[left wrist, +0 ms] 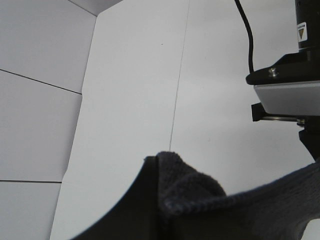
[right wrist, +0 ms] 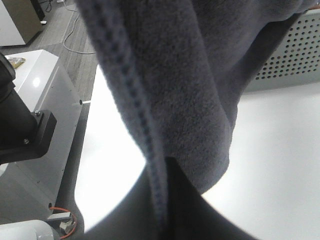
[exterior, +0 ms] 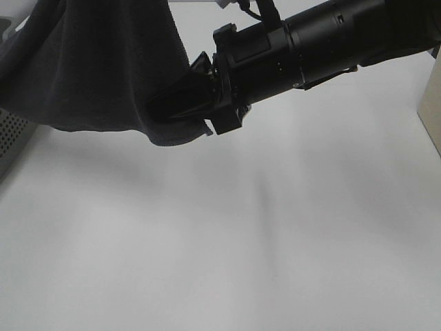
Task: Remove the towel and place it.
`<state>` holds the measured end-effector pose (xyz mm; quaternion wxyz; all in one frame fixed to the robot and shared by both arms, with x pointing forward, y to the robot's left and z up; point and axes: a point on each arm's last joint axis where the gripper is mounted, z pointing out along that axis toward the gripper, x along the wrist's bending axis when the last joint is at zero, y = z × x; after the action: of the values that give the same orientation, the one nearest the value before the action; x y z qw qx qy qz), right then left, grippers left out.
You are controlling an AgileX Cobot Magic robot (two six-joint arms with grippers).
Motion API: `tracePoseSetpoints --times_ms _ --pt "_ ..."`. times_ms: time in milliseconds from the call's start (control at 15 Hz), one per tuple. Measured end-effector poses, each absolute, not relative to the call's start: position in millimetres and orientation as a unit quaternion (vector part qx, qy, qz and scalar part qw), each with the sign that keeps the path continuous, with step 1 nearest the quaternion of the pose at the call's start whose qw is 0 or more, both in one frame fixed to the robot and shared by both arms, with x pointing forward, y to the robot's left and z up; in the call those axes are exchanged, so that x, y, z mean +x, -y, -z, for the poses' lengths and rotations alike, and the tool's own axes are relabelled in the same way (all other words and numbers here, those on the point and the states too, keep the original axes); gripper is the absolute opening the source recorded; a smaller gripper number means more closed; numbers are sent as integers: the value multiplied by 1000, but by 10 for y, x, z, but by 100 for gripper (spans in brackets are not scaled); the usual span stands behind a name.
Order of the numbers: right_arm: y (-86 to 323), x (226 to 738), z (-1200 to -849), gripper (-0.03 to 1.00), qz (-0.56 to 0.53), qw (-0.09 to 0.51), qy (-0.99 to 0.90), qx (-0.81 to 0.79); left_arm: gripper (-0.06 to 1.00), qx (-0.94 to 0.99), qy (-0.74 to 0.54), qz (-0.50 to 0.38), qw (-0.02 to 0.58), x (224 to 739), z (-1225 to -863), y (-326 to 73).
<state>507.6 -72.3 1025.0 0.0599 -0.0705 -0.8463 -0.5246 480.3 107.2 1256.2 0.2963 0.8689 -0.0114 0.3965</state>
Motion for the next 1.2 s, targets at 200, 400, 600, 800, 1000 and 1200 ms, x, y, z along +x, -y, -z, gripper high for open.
tracePoseSetpoints --times_ms 200,400,600,800,1000,1200 --pt "762 5130 -10347 1 509 64 839 -182 0 869 11 -398 296 4805 -12563 -1074" --pt "853 5130 -10729 1 466 40 852 -236 0 860 10 -410 305 4818 -12591 -1064" --pt "964 5215 -11125 1 388 10 865 -319 0 837 -2 -438 326 4852 -12660 -1053" --pt "1148 5321 -11628 1 331 -92 863 -370 0 813 -5 -474 337 4887 -12734 -1054" --pt "1292 5363 -12094 1 331 -194 843 -377 0 790 -1 -508 344 4913 -12803 -1056" --pt "1411 5373 -12419 1 335 -274 819 -377 0 765 -14 -538 352 4982 -12863 -1098"
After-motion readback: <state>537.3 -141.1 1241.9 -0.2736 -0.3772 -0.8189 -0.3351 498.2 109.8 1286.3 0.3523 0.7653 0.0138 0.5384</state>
